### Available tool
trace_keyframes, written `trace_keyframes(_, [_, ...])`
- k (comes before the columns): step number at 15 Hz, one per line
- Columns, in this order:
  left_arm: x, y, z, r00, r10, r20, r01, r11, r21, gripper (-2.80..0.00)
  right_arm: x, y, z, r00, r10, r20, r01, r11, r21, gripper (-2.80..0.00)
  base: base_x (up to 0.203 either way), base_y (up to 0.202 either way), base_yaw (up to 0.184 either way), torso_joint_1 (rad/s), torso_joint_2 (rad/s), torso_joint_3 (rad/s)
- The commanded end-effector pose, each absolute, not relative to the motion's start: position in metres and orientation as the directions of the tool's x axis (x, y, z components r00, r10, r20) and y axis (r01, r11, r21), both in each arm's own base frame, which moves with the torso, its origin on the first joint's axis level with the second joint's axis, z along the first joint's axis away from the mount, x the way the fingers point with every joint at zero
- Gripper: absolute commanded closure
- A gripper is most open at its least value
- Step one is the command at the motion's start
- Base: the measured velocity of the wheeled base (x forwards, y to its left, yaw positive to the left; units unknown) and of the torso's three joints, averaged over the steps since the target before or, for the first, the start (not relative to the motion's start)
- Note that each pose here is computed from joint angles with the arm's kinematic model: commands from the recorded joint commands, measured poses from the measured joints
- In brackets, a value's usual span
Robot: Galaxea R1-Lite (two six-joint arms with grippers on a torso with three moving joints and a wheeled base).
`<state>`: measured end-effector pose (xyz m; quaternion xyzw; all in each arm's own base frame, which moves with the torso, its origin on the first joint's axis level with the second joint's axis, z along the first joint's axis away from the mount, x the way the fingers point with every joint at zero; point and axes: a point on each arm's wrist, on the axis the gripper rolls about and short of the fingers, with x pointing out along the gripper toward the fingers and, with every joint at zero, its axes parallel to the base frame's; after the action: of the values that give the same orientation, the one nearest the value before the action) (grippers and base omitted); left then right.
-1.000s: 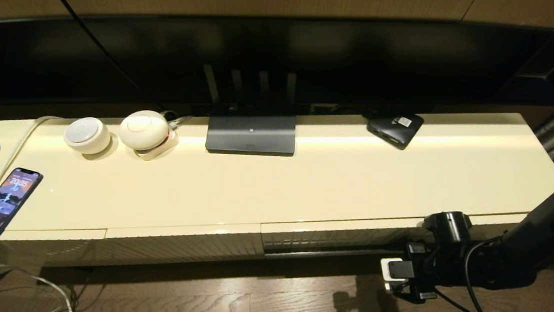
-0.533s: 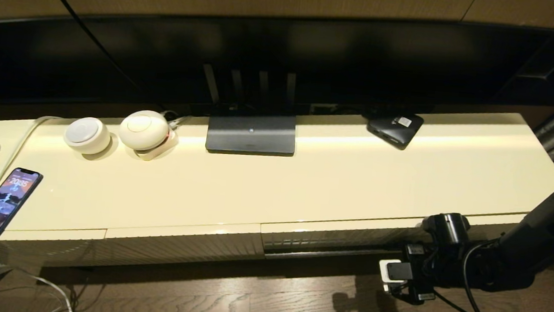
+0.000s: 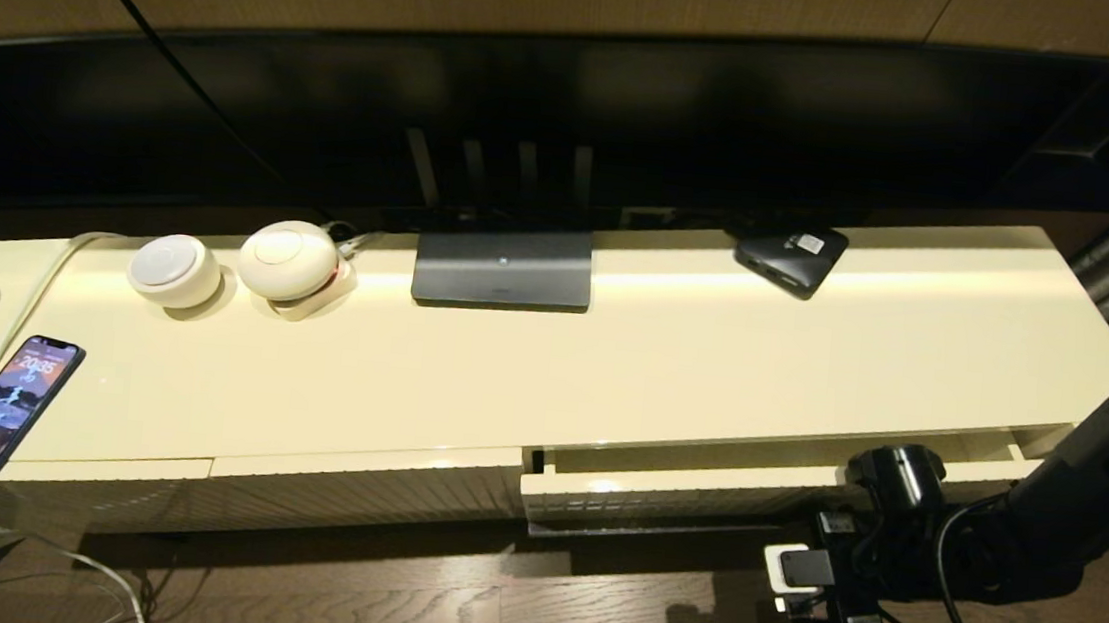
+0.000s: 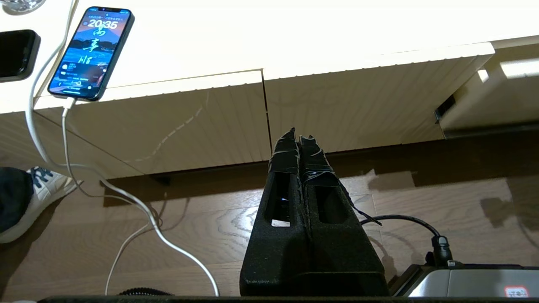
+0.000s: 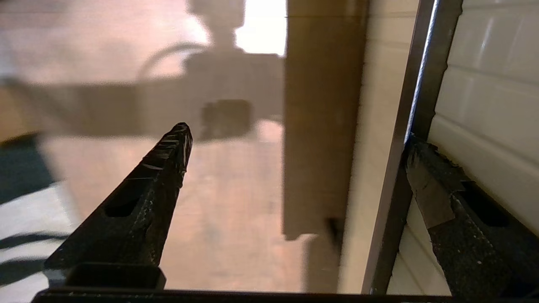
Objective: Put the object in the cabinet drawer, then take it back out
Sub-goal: Open the drawer
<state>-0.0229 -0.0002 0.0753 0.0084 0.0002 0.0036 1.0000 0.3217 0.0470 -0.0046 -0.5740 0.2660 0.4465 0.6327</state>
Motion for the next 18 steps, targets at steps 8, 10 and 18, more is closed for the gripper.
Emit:
trace_keyframes(8, [-0.023, 0.0, 0.074, 1.0, 0.009, -0.005, -0.009, 1.0, 0.017, 0.0, 0.281, 0.046, -0.012, 0.369, 0.257, -0.893, -0.912, -0.087, -0.402, -2.8, 0.0, 0.0, 0.0, 0.0, 0.0, 0.0])
trace_keyframes(10, [-0.023, 0.0, 0.074, 1.0, 0.008, -0.005, -0.008, 1.0, 0.017, 0.0, 0.272, 0.045, -0.014, 0.349, 0.254, -0.902, -0.921, -0.087, -0.38, -2.8, 0.0, 0.0, 0.0, 0.0, 0.0, 0.0])
trace_keyframes(18, [-0.023, 0.0, 0.074, 1.0, 0.008, -0.005, -0.008, 1.0, 0.017, 0.0, 0.254, 0.043, 0.004, 0.37, 0.264, -0.891, -0.91, -0.09, -0.405, -2.8, 0.0, 0.0, 0.0, 0.0, 0.0, 0.0])
